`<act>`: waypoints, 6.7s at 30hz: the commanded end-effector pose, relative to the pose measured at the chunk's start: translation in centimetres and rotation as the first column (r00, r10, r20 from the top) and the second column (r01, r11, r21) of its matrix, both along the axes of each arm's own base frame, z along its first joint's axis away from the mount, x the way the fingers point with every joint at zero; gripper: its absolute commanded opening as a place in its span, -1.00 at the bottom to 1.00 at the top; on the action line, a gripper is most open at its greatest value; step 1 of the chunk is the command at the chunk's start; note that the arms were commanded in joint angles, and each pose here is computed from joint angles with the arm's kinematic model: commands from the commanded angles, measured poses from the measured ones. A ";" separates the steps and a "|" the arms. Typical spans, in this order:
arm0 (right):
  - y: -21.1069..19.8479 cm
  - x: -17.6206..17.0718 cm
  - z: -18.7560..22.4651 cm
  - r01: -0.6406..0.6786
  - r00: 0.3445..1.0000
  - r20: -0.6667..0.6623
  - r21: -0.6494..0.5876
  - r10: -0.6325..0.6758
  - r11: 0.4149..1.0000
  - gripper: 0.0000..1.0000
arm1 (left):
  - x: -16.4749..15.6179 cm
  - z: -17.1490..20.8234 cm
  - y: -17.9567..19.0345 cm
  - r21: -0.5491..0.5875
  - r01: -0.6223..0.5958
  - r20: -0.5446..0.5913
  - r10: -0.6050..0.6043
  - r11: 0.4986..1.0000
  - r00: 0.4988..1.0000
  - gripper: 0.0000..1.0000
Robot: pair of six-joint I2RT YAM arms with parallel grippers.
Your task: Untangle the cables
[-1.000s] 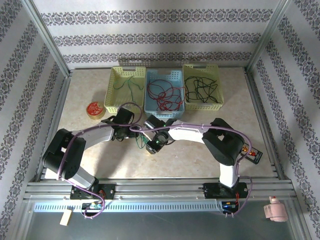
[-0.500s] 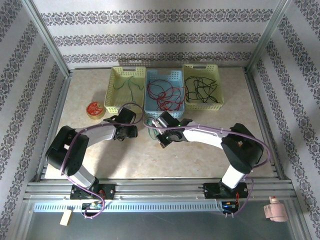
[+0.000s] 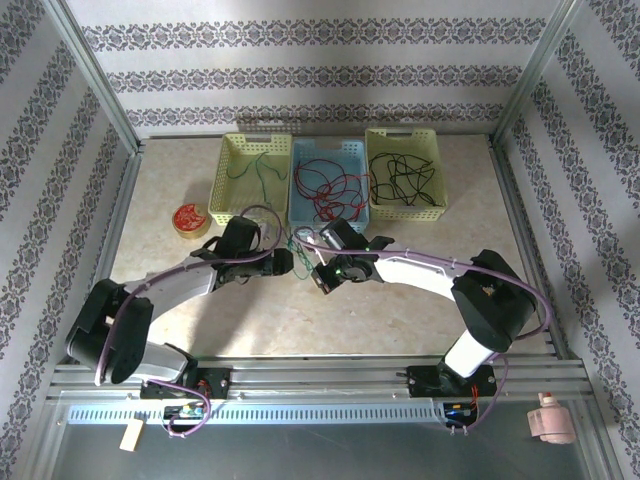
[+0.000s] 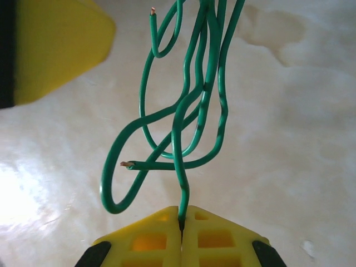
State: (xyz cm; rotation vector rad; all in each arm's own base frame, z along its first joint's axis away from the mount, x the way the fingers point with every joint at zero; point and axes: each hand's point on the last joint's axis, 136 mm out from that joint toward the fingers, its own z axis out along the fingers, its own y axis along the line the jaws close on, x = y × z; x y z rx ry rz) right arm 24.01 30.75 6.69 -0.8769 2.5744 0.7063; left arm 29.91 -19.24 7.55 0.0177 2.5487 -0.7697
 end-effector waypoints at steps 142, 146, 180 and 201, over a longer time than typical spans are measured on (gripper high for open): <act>-1.2 -2.4 19.1 -0.079 0.986 -0.068 0.604 0.151 0.793 -1.00 | -1.4 11.2 -0.8 -0.151 0.151 0.316 -0.097 0.977 0.944 0.02; -1.1 -2.6 19.3 -0.084 0.984 -0.072 0.613 0.162 0.786 -1.00 | -1.3 10.9 -1.0 -0.161 0.155 0.308 -0.100 0.975 0.946 -0.04; -1.1 -1.6 19.6 -0.052 0.973 -0.136 0.663 0.188 0.746 -1.00 | -2.7 9.0 -1.3 -0.201 0.175 0.250 -0.123 0.964 0.961 -0.10; -2.8 -0.9 19.5 0.015 0.964 -0.202 0.687 0.171 0.726 -1.00 | -4.0 10.1 0.1 -0.127 0.162 0.255 -0.126 0.978 0.959 0.01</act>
